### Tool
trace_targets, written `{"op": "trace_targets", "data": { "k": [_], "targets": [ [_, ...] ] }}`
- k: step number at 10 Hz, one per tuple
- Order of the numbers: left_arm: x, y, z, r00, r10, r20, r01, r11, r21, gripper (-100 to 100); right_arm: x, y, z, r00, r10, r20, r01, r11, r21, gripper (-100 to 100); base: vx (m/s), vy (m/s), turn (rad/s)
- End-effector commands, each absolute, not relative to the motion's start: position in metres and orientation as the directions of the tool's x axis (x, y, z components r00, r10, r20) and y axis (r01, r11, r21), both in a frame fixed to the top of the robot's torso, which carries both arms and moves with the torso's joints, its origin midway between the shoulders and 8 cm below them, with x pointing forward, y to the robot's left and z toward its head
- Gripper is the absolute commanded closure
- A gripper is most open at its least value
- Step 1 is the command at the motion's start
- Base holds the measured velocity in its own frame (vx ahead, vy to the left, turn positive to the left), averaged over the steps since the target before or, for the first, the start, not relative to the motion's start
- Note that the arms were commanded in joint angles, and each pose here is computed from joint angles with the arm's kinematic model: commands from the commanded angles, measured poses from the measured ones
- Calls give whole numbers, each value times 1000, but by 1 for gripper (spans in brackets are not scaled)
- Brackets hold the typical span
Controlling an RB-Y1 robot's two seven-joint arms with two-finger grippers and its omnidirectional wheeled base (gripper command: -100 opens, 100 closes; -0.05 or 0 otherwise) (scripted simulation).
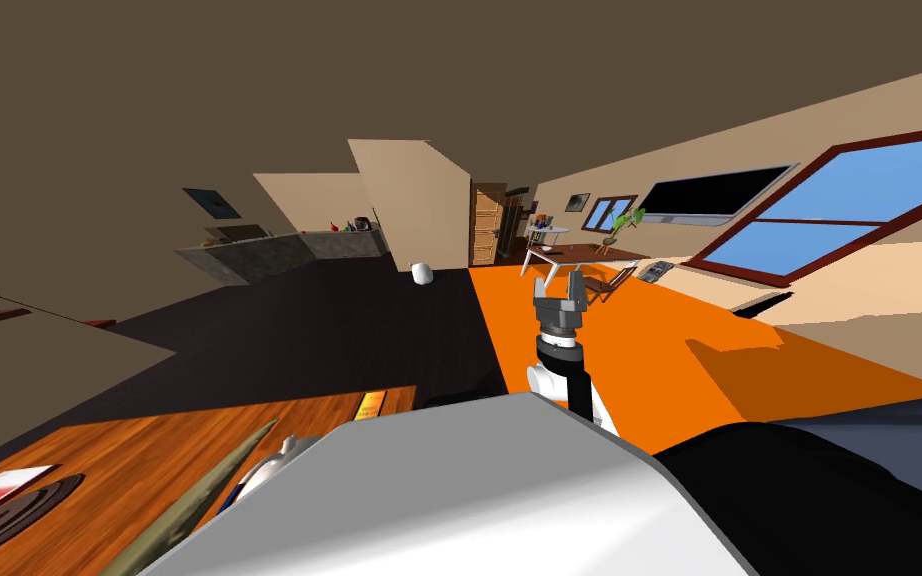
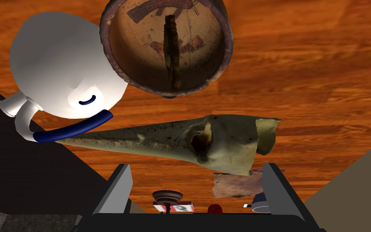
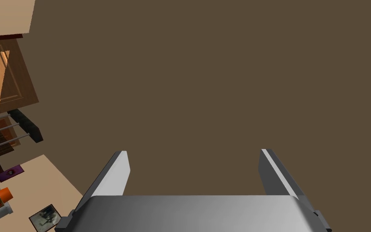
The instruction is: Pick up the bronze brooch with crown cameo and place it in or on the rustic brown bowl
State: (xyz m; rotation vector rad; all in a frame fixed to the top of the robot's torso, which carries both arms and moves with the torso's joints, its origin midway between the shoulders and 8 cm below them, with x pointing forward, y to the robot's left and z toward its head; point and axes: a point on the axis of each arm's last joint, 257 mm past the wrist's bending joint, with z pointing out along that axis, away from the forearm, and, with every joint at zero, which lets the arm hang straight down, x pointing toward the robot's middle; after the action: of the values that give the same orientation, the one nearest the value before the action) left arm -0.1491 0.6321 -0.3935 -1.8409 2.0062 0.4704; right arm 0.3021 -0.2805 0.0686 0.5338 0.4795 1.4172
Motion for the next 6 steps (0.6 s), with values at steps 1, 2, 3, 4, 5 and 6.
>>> {"op": "trace_targets", "data": {
  "k": [1, 2, 3, 4, 5, 6],
  "targets": [
    [-149, 632, -394, -73, -870, -487, -996, 88, -8, -100, 302, -280, 69, 97, 995, 3, -789, 75, 610, 0, 0, 0, 0],
    [-149, 632, -394, -73, -870, -487, -996, 88, -8, -100, 302, -280, 69, 97, 995, 3, -789, 75, 610, 0, 0, 0, 0],
    [-170, 623, -391, -60, -869, -491, -998, 70, -2, -100, 302, -280, 69, 97, 995, 3, -789, 75, 610, 0, 30, 14, -133],
    [-170, 623, -391, -60, -869, -491, -998, 70, -2, -100, 302, -280, 69, 97, 995, 3, -789, 75, 610, 0, 35, 33, -69],
    [-190, 613, -388, -46, -871, -489, -999, 50, 6, -100, 302, -281, 69, 97, 995, 3, -789, 75, 610, 0, 34, 43, -215],
    [-189, 614, -388, -46, -868, -494, -999, 52, 3, -100, 302, -281, 69, 97, 995, 3, -789, 75, 610, 0, 18, 9, 27]
  ]
}}
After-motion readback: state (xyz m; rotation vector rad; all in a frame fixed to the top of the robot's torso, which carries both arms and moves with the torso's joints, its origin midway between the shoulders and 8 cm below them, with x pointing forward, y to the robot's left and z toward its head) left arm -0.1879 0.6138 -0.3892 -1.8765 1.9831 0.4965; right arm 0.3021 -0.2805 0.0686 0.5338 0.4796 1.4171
